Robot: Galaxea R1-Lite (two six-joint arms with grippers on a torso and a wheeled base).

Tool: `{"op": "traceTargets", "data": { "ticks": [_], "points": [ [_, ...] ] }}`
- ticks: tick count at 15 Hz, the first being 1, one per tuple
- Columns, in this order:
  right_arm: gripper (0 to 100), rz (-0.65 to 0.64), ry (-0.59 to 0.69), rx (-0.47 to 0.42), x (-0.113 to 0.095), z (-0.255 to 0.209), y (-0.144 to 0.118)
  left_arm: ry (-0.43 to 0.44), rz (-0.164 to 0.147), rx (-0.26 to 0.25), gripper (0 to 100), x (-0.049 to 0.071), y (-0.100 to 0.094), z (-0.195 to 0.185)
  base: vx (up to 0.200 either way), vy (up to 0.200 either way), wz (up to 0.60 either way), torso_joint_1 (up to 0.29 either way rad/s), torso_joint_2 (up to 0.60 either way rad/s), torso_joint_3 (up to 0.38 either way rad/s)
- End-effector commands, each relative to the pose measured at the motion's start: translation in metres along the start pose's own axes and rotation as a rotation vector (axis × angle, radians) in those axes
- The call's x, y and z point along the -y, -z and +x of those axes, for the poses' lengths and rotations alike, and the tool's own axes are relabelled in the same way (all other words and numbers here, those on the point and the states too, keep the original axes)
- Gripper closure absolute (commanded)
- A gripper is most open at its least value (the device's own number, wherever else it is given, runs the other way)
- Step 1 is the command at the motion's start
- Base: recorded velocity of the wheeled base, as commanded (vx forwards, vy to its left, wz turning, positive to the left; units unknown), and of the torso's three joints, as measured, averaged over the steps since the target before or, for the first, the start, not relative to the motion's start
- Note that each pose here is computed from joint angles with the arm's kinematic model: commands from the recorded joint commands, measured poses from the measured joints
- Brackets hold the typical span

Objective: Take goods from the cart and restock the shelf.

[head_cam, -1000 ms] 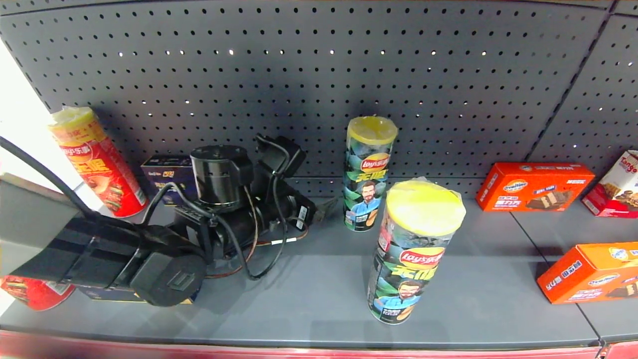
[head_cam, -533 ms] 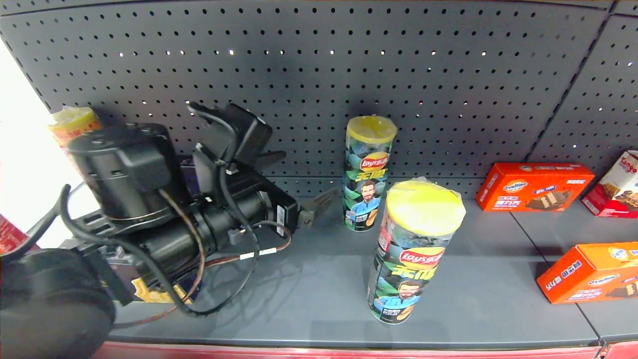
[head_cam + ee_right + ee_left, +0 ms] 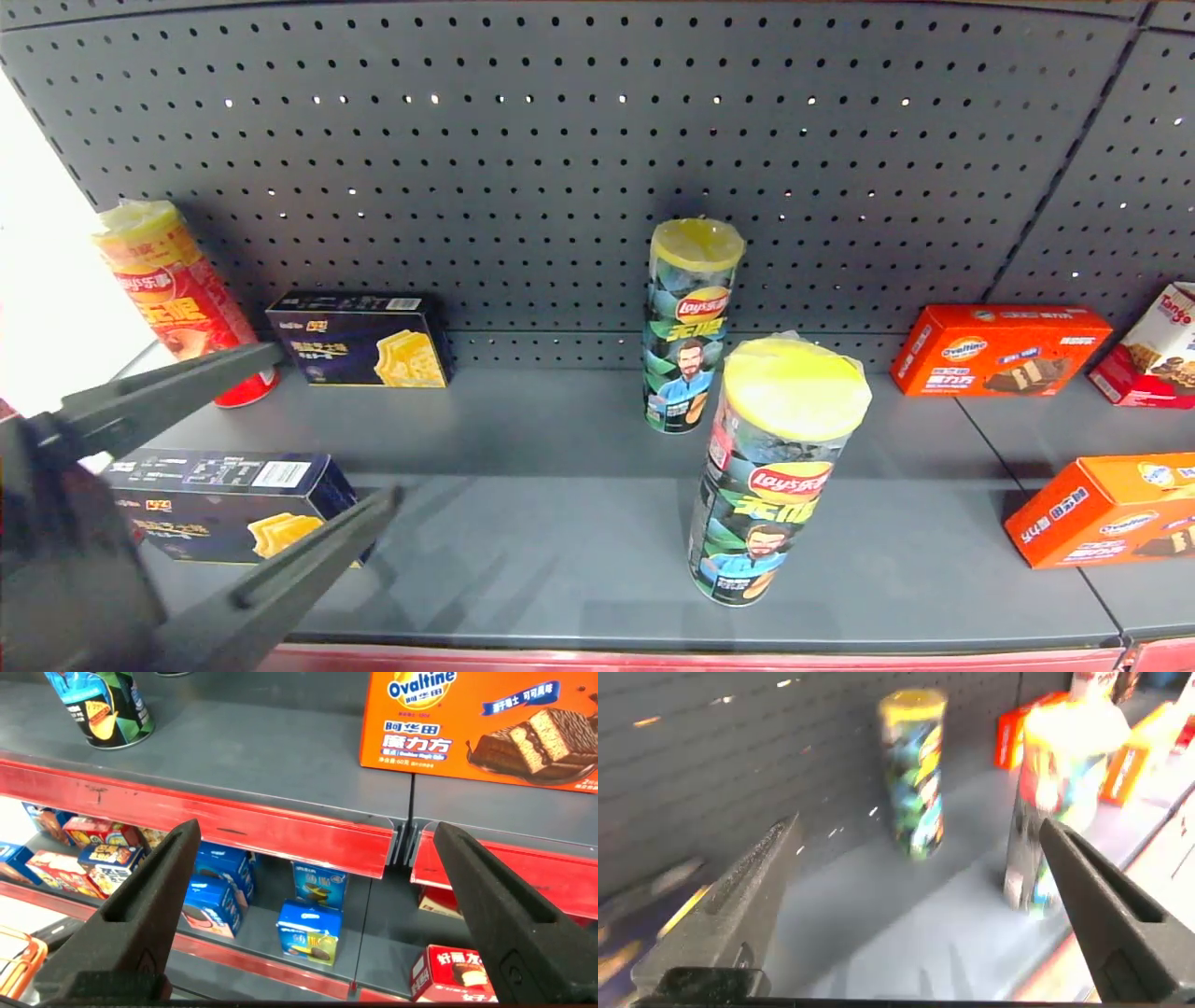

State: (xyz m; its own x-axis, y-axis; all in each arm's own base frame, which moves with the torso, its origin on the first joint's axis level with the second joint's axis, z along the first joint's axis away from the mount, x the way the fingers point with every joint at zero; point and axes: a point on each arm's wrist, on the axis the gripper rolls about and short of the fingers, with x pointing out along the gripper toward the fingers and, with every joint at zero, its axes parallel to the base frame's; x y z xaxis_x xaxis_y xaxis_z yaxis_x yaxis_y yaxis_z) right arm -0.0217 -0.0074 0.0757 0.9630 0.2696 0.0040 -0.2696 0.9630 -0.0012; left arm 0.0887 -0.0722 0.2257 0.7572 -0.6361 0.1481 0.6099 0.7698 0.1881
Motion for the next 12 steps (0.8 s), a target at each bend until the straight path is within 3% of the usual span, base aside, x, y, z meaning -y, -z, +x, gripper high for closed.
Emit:
{"op": "traceTargets", "data": {
  "ticks": [1, 2, 3, 4, 5, 7, 12],
  "points": [
    [0, 0.0, 0.0, -0.001, 0.0, 0.0, 0.0, -0.175, 0.06, 0.062, 0, 0.008, 0.038, -0.112, 0.0, 0.0, 0.0, 0.0, 0.0, 0.0],
    [0, 0.0, 0.0, -0.001, 0.0, 0.0, 0.0, -0.238, 0.075, 0.054, 0, 0.013, 0.054, -0.122, 0.0, 0.0, 0.0, 0.0, 0.0, 0.0],
    [0, 0.0, 0.0, -0.001, 0.0, 0.0, 0.0, -0.359, 0.1, 0.006, 0, 0.02, 0.077, -0.129, 0.0, 0.0, 0.0, 0.0, 0.0, 0.0],
    [0, 0.0, 0.0, -0.001, 0.0, 0.0, 0.0, -0.427, 0.119, -0.008, 0, 0.023, 0.08, -0.133, 0.0, 0.0, 0.0, 0.0, 0.0, 0.0],
    [0, 0.0, 0.0, -0.001, 0.0, 0.0, 0.0, -0.52, 0.126, -0.069, 0, 0.03, 0.09, -0.137, 0.0, 0.0, 0.0, 0.0, 0.0, 0.0],
    [0, 0.0, 0.0, -0.001, 0.0, 0.0, 0.0, -0.503, 0.107, -0.132, 0, 0.041, 0.108, -0.146, 0.0, 0.0, 0.0, 0.0, 0.0, 0.0],
    [0, 0.0, 0.0, -0.001, 0.0, 0.0, 0.0, -0.472, 0.069, -0.179, 0, 0.043, 0.117, -0.15, 0.0, 0.0, 0.0, 0.0, 0.0, 0.0]
  ]
}}
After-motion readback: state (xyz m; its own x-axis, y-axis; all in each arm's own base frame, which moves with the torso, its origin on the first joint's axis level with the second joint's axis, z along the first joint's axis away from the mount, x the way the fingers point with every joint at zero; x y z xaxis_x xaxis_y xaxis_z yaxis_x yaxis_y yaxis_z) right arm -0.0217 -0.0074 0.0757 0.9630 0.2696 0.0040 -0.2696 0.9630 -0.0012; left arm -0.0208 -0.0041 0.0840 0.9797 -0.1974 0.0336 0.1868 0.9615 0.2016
